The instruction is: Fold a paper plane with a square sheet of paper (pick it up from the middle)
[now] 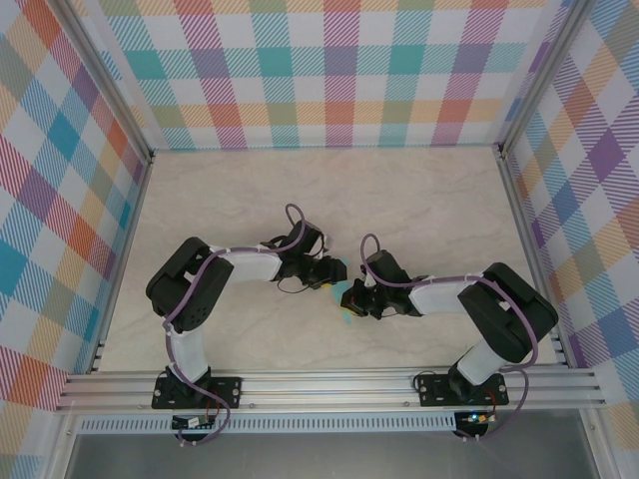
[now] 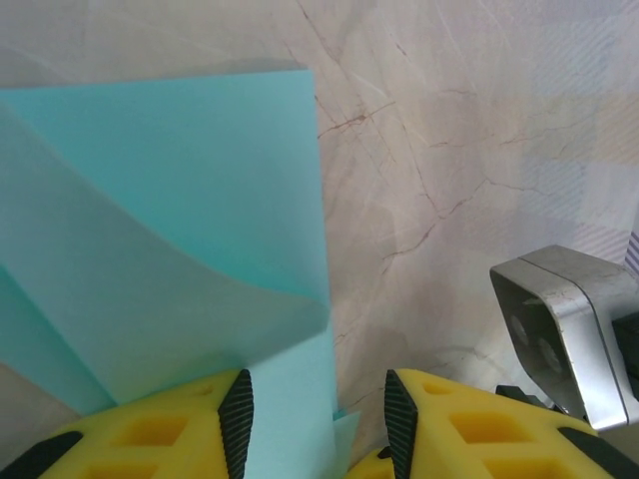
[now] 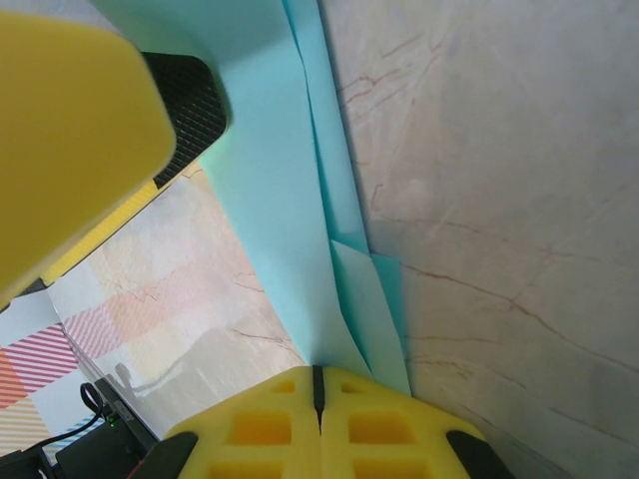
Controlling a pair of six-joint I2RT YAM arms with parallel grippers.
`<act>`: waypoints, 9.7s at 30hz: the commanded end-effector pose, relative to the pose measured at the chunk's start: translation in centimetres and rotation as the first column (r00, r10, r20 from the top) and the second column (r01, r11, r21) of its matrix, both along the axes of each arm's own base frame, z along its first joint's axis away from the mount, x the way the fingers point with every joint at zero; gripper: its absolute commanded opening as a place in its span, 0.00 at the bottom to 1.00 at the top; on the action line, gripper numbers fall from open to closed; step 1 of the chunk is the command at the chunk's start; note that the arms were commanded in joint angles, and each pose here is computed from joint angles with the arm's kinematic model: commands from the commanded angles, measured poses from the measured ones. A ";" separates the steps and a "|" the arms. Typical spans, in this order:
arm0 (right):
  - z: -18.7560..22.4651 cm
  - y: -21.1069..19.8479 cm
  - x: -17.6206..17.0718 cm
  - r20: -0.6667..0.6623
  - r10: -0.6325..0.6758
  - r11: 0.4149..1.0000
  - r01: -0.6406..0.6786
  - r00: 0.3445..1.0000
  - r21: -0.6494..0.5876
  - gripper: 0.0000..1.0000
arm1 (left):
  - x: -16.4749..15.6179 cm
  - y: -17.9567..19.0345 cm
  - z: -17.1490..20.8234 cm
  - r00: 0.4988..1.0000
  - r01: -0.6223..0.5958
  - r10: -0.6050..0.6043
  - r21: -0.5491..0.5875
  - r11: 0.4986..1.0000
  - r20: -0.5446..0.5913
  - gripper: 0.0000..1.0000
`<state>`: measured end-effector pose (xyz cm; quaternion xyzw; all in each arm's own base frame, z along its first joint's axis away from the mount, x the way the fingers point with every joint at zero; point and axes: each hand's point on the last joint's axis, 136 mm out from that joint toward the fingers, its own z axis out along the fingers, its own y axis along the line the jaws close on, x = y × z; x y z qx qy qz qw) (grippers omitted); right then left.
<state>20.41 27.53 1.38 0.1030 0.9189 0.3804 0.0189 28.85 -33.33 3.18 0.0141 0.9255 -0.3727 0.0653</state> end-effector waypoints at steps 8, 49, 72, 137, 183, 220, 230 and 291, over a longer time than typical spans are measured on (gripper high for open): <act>-3.7 -3.1 -3.5 -0.150 0.016 0.988 -0.038 0.989 -0.151 0.04 | 1.8 1.9 -1.9 0.999 -0.049 0.049 0.074 0.996 0.010 0.42; -3.6 -2.4 -3.8 -0.161 0.066 0.989 -0.086 0.985 -0.122 0.04 | 9.5 6.2 -0.9 0.993 -0.117 0.116 0.074 0.990 0.013 0.43; -2.5 -1.5 -1.9 -0.105 0.032 0.994 -0.043 0.994 -0.103 0.05 | 3.0 2.2 6.0 0.996 -0.074 0.077 -0.047 0.996 0.050 0.33; 4.0 -0.8 -3.9 0.028 0.174 0.984 -0.175 0.984 0.026 0.15 | 0.0 3.2 -4.1 0.996 -0.049 0.061 0.178 0.983 -0.067 0.30; 2.8 2.7 1.5 0.082 0.105 0.993 -0.109 0.991 0.043 0.19 | 0.4 3.2 -4.0 0.993 -0.087 0.098 0.161 0.983 -0.060 0.30; -3.3 -0.6 -1.8 -0.112 0.082 0.993 -0.090 0.990 -0.070 0.12 | 3.0 1.1 0.3 0.993 -0.110 0.108 0.054 0.992 0.043 0.43; -3.5 -1.0 -2.5 -0.132 0.069 0.995 -0.077 0.989 -0.059 0.11 | 4.6 3.7 -1.8 0.985 -0.169 0.165 0.121 0.978 0.042 0.41; 4.5 -7.9 1.2 0.141 -0.145 0.983 0.159 0.979 -0.093 0.50 | 0.0 1.8 3.3 0.988 -0.146 0.094 0.512 0.846 0.126 0.55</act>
